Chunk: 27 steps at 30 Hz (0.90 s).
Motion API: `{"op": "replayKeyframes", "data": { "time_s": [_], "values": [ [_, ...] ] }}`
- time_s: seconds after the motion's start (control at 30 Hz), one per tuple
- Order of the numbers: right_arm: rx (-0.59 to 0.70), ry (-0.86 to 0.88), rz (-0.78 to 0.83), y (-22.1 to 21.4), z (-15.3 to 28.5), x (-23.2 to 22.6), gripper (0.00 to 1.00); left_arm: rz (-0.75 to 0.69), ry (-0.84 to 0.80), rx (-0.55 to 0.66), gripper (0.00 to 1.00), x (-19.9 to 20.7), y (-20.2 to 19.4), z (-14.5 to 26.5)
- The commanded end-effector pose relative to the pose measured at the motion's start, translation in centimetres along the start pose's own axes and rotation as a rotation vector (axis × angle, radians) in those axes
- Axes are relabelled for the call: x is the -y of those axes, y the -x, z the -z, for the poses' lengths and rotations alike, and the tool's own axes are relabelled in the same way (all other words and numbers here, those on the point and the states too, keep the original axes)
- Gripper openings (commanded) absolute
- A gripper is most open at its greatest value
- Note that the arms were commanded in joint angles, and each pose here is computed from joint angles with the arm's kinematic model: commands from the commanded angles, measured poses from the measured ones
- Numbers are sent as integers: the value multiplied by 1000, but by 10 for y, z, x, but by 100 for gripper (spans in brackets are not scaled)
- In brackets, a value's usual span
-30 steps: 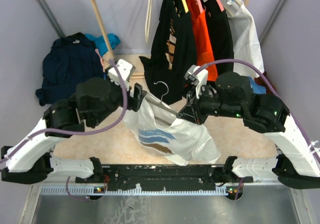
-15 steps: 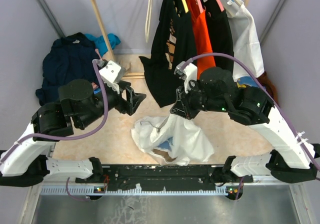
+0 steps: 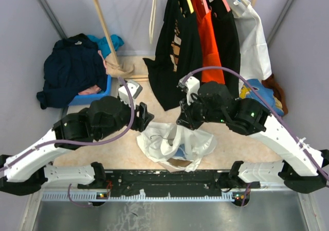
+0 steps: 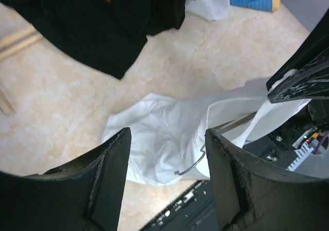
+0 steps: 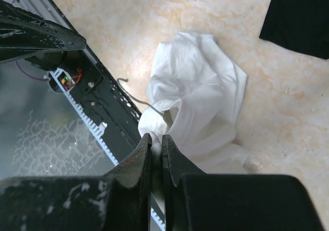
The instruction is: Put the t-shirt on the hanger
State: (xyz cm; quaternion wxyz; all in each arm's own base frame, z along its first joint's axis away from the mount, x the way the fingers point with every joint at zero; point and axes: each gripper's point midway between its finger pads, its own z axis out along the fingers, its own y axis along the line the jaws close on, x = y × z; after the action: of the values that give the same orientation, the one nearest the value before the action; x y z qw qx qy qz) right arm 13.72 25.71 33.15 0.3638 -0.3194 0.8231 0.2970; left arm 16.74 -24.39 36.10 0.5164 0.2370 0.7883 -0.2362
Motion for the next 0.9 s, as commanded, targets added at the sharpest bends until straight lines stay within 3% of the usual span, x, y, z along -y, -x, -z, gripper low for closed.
{"op": "replayKeyframes", "data": {
  "time_s": [0.0, 0.23, 0.87],
  "values": [
    [122, 39, -22, 22, 12, -8, 0, 195, 14, -23, 65, -4, -18, 11],
    [105, 36, -10, 20, 1, -7, 0, 351, -42, -62, 64, 1, -35, 30],
    [116, 26, 13, 33, -11, 7, 0, 578, -285, -281, 63, 46, -91, 53]
  ]
}}
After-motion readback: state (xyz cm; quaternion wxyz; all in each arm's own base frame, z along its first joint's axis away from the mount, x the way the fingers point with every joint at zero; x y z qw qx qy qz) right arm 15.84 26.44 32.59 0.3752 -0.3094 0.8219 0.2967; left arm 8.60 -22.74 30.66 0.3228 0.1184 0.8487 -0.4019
